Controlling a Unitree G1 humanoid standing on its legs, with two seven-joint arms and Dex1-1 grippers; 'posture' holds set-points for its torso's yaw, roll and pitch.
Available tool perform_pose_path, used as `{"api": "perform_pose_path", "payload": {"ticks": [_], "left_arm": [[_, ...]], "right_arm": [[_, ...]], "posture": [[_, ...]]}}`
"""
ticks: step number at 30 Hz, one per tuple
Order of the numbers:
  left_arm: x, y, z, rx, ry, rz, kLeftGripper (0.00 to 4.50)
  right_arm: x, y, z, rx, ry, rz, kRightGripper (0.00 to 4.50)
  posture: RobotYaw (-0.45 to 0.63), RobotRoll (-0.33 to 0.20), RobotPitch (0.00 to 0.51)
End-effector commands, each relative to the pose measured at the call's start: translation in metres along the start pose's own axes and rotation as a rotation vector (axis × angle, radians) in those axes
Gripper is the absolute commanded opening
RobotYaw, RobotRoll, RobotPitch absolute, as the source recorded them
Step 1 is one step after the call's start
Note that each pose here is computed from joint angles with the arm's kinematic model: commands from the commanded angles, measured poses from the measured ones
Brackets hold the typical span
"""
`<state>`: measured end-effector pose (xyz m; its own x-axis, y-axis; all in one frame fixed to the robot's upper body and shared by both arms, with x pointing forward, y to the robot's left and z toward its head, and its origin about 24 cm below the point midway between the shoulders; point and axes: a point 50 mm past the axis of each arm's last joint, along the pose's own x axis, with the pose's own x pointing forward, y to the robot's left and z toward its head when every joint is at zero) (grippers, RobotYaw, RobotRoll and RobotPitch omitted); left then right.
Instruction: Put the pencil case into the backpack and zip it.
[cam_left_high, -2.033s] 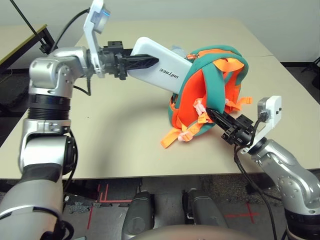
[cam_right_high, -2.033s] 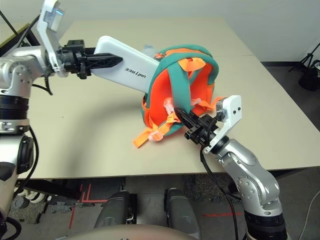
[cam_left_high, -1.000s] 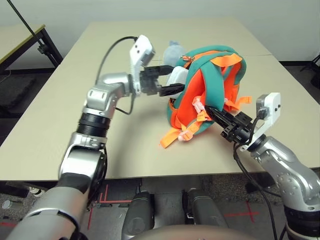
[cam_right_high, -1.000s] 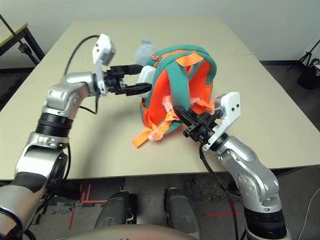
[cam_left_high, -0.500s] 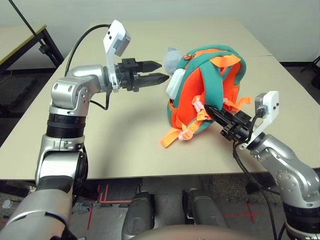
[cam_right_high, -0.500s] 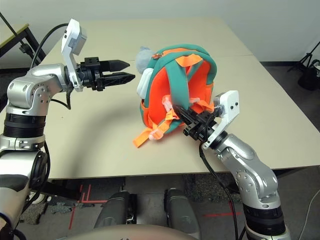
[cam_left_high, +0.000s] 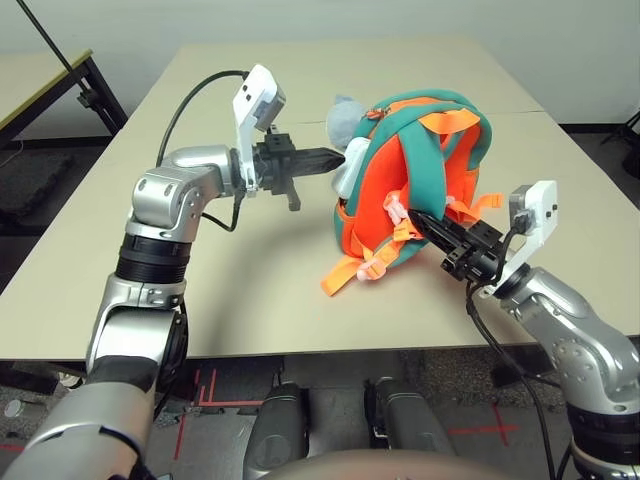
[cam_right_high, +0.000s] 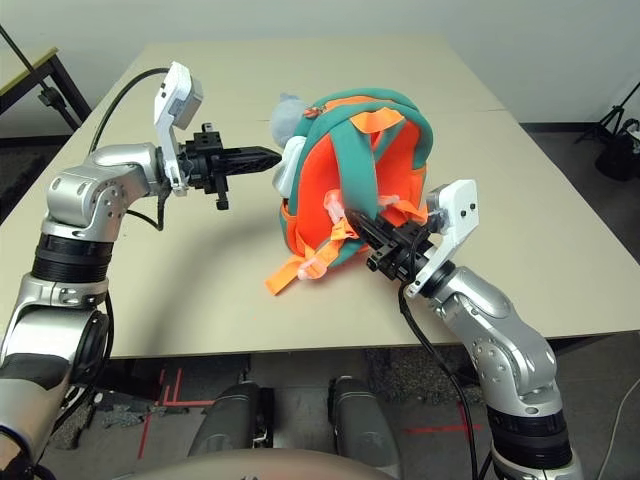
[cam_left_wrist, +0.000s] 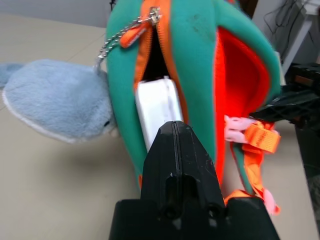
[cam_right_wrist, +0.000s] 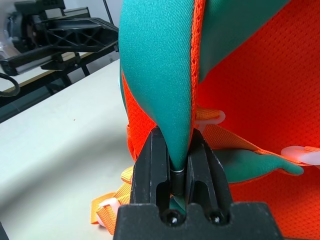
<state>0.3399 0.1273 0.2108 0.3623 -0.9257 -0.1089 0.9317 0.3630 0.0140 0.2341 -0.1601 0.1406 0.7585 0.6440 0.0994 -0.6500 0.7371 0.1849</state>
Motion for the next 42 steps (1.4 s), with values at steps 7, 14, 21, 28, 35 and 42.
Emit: {"api": "perform_pose_path", "payload": {"ticks": [7, 14, 21, 28, 35, 42], "left_arm": [[0.014, 0.005, -0.006, 0.007, 0.003, 0.004, 0.00], [0.041, -0.001, -0.018, -0.031, -0.036, -0.021, 0.00], [0.064, -0.009, -0.035, -0.059, -0.042, -0.029, 0.00], [0.054, -0.006, -0.031, -0.036, -0.026, -0.034, 0.00], [0.022, 0.002, -0.016, -0.066, -0.021, -0.019, 0.00], [-0.020, 0.008, 0.002, -0.086, -0.054, 0.039, 0.00]], "right_arm": [[0.003, 0.009, 0.005, 0.000, -0.019, 0.044, 0.07], [0.004, 0.008, 0.005, -0.003, -0.022, 0.039, 0.07], [0.004, 0.009, 0.005, -0.010, -0.019, 0.038, 0.07], [0.003, 0.009, 0.004, -0.009, -0.022, 0.034, 0.07], [0.004, 0.009, 0.003, -0.007, -0.017, 0.041, 0.07], [0.006, 0.008, 0.002, -0.001, -0.007, 0.059, 0.07]], "posture": [[0.00, 0.000, 0.063], [0.00, 0.000, 0.059], [-0.02, 0.000, 0.057], [-0.02, 0.000, 0.060], [0.00, 0.000, 0.063], [0.04, 0.000, 0.061]]}}
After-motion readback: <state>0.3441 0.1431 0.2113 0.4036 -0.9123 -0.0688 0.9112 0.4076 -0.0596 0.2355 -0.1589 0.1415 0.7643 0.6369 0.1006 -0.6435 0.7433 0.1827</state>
